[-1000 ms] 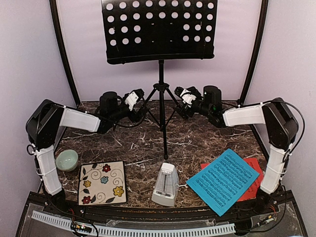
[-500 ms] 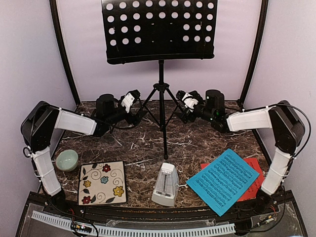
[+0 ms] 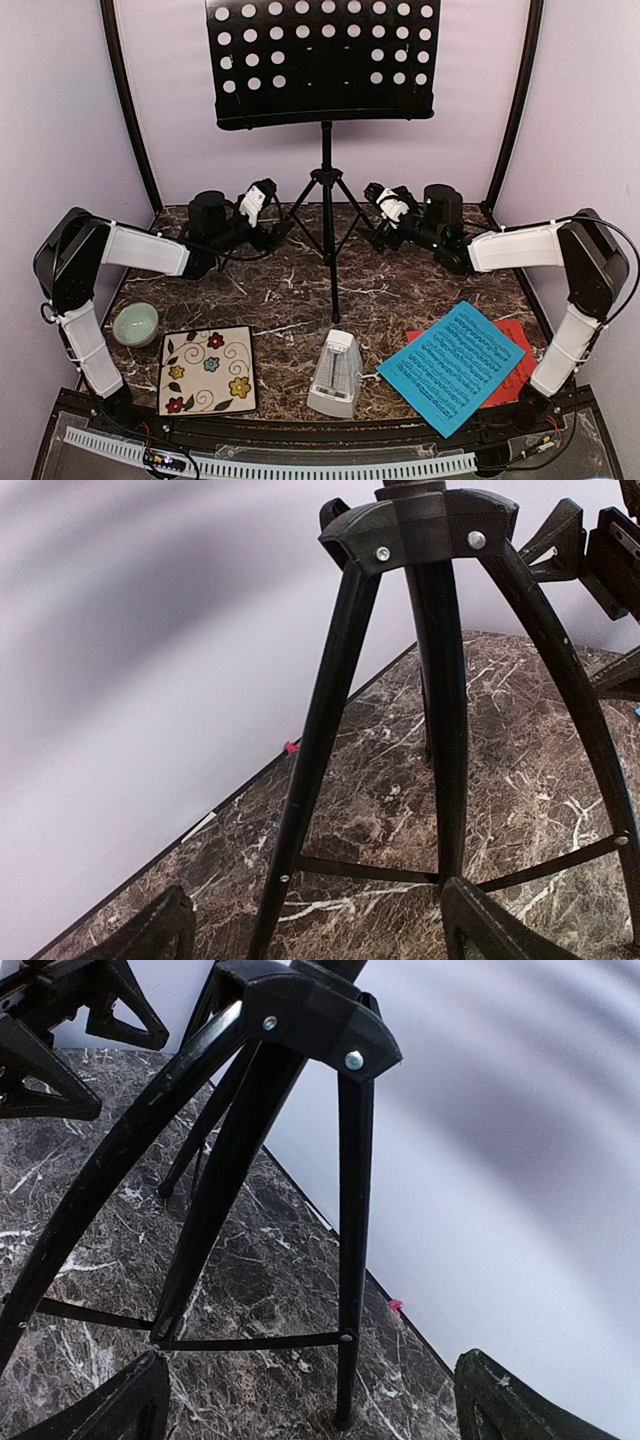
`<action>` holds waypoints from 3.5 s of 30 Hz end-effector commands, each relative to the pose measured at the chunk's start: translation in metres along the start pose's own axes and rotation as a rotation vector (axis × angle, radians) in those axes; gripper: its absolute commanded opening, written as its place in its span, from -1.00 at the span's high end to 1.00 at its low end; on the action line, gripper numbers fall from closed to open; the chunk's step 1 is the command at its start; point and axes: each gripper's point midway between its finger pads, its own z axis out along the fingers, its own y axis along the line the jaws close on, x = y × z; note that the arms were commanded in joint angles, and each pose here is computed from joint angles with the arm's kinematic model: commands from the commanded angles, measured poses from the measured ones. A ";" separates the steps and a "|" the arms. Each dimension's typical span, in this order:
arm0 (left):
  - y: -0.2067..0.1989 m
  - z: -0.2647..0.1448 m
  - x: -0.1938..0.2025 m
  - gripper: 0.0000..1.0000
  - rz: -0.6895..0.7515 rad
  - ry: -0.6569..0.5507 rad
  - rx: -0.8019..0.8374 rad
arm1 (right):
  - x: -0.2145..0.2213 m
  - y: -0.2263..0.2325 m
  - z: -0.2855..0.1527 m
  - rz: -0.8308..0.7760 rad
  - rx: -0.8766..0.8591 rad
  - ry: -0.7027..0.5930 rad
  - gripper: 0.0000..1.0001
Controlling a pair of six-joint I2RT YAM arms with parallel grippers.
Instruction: Set up the instrument practice props
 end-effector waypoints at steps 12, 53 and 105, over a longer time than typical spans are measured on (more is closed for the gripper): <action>0.013 -0.022 -0.021 -0.75 -0.195 0.010 -0.073 | -0.016 -0.009 -0.026 0.178 0.064 -0.025 -1.00; -0.099 -0.073 -0.022 -0.66 -0.435 0.125 0.214 | 0.213 0.068 -0.192 1.289 0.632 1.063 -1.00; -0.192 -0.055 0.037 -0.10 -0.652 0.273 0.436 | 0.209 0.066 -0.101 1.517 0.102 0.748 -0.75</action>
